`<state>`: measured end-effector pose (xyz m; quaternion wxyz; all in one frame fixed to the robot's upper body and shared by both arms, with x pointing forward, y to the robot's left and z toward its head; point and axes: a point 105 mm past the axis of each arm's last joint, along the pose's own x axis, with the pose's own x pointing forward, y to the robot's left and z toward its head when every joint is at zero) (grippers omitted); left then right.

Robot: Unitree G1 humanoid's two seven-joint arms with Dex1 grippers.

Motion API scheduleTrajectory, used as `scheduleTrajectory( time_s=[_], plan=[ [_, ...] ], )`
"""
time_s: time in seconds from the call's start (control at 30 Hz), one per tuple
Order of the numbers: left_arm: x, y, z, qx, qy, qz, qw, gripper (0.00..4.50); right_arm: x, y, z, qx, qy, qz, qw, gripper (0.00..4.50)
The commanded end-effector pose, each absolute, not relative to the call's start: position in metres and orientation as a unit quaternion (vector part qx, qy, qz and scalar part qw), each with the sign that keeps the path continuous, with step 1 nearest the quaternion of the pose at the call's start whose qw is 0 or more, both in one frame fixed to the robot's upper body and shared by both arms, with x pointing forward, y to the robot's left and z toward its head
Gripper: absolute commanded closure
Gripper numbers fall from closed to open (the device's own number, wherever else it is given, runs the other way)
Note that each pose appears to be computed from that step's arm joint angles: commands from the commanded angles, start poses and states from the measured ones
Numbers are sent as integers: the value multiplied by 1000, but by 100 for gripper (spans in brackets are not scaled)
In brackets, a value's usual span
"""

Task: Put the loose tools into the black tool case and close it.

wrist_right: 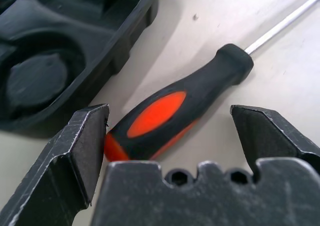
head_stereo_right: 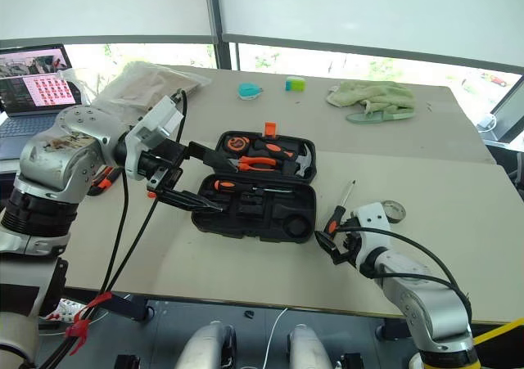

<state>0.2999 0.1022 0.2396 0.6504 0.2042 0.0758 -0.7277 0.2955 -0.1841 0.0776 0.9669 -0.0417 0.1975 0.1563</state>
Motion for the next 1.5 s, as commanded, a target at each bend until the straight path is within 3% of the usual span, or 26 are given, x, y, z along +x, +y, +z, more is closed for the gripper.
scheduleTrajectory(
  time_s=[0.03, 0.17, 0.4, 0.6, 0.67, 0.77, 0.87, 0.97, 1.07, 1.2, 1.5],
  plan=[
    [304, 103, 246, 216, 55, -717, 661, 2, 300, -200, 78, -65, 199, 104, 972, 0],
    [309, 103, 244, 222, 50, -711, 666, 0, 302, -206, 82, -54, 191, 74, 977, 103],
    [308, 102, 242, 226, 47, -711, 665, 0, 304, -214, 95, -17, 166, 20, 986, 336],
    [306, 103, 240, 225, 50, -709, 667, 0, 306, -220, 117, 12, 129, -6, 992, 343],
    [305, 107, 238, 224, 56, -705, 671, 0, 307, -220, 143, 27, 90, 6, 996, 343],
    [302, 119, 233, 222, 69, -695, 680, 0, 309, -200, 191, -5, 31, 134, 990, 343],
    [299, 130, 233, 219, 77, -686, 690, 0, 302, -172, 206, -88, 18, 283, 955, 343],
    [292, 148, 231, 211, 94, -671, 704, 0, 301, -152, 200, -184, 31, 421, 887, 343],
    [286, 161, 228, 213, 108, -653, 718, 0, 314, -140, 191, -239, 36, 495, 835, 343],
    [281, 165, 228, 210, 110, -635, 735, 0, 329, -125, 175, -290, 31, 549, 783, 343],
    [272, 167, 228, 217, 112, -616, 749, 0, 363, -112, 156, -359, 29, 573, 736, 343]
  ],
)
